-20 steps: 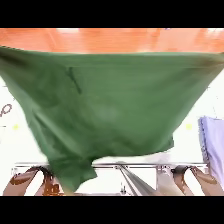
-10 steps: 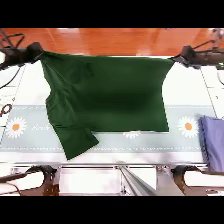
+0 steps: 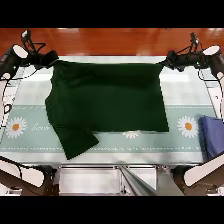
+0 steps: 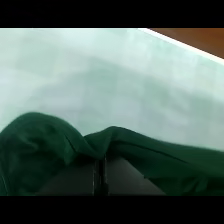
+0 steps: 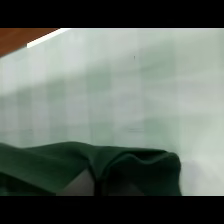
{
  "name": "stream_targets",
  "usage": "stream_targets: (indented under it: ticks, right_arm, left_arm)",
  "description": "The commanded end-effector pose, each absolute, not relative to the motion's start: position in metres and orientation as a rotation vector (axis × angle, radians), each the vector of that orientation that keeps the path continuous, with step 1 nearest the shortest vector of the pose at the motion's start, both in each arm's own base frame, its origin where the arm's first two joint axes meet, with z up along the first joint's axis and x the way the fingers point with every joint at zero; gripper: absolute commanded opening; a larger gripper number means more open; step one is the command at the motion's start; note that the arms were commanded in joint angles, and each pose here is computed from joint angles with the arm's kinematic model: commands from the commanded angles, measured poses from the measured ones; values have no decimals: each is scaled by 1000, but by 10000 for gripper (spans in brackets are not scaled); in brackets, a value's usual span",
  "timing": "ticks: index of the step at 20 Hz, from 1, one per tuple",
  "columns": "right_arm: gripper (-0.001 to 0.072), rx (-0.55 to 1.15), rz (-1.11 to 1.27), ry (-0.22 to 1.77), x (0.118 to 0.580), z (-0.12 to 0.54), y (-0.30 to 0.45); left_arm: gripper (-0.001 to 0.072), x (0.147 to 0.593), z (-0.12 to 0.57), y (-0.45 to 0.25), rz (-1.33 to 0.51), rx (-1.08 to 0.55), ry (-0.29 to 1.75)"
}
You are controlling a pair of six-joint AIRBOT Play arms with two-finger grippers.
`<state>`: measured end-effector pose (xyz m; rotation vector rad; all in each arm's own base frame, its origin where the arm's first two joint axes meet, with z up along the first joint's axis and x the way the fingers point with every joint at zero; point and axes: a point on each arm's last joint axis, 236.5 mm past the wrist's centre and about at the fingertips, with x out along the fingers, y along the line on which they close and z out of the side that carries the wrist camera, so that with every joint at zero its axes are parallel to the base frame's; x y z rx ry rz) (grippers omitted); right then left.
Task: Fold the shirts.
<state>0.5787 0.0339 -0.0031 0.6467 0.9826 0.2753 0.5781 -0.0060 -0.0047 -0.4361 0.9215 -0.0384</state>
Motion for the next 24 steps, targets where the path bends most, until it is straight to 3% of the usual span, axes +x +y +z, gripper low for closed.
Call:
stream_targets:
  ticks: [1, 5, 9, 13, 24]
  right_arm:
    - [24, 640, 312, 1044, 567, -7, 39]
    - [24, 608, 351, 1143, 533, 7, 27]
    - [24, 521, 348, 1349, 487, -25, 24]
    - [25, 529, 331, 1409, 473, -57, 33]
    - [25, 553, 289, 1464, 470, -84, 30]
  left_arm:
    - [21, 552, -16, -12, -80, -423, 1055]
    - [21, 510, -3, -15, -139, -393, 1185]
    - [20, 463, -37, -25, -182, -388, 1367]
    - [21, 433, -73, -28, -180, -402, 1473]
    - [21, 425, -89, -18, -180, -381, 1513]
